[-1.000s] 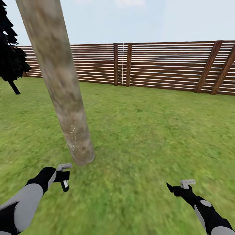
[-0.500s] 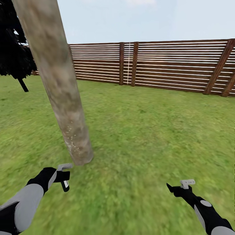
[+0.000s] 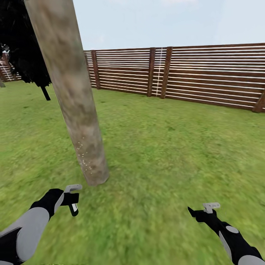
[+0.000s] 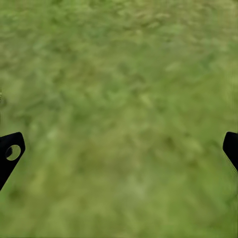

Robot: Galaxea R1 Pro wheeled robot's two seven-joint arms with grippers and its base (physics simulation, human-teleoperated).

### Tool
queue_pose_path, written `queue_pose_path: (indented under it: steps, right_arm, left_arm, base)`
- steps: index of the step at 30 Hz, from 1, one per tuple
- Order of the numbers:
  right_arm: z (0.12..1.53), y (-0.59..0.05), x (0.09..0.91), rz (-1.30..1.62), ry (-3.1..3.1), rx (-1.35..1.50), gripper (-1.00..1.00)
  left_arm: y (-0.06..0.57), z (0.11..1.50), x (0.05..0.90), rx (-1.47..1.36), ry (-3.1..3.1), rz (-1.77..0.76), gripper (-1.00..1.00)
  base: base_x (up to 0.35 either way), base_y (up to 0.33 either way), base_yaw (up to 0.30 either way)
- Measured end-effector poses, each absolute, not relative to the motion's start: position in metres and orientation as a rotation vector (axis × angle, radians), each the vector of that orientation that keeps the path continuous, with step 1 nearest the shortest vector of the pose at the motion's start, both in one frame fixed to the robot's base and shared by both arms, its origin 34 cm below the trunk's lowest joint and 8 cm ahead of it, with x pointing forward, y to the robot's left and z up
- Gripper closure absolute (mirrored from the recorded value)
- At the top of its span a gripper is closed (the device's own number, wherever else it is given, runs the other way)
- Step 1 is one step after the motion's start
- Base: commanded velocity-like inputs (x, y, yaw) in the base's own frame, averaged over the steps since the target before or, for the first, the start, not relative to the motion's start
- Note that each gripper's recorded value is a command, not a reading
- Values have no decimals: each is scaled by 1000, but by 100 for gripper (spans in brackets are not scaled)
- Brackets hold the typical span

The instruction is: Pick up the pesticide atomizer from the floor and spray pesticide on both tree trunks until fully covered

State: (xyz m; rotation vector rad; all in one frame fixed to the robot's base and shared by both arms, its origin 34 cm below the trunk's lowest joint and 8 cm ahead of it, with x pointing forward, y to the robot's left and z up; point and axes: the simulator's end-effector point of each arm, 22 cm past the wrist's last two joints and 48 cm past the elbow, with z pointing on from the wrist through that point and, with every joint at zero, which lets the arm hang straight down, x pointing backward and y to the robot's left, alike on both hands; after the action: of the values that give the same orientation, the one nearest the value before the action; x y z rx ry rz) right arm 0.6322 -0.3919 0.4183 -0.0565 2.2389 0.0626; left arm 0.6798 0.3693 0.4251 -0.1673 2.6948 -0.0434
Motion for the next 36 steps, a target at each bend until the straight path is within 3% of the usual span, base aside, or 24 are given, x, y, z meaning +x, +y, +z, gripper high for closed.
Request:
queue_pose_path:
  steps: [10, 26, 36]
  right_arm:
    - [418, -392, 632, 63, 2239, -56, -100]
    - [419, -392, 632, 62, 2237, -57, -100]
    - [417, -392, 632, 62, 2241, -57, -100]
  left_arm:
    - [369, 425, 680, -168, 2696, -45, 100]
    - [370, 425, 680, -169, 2695, -43, 100]
    - [370, 423, 679, -169, 2698, -44, 100]
  base:
    - [85, -278, 273]
    - [83, -298, 16]
    - [83, -298, 243]
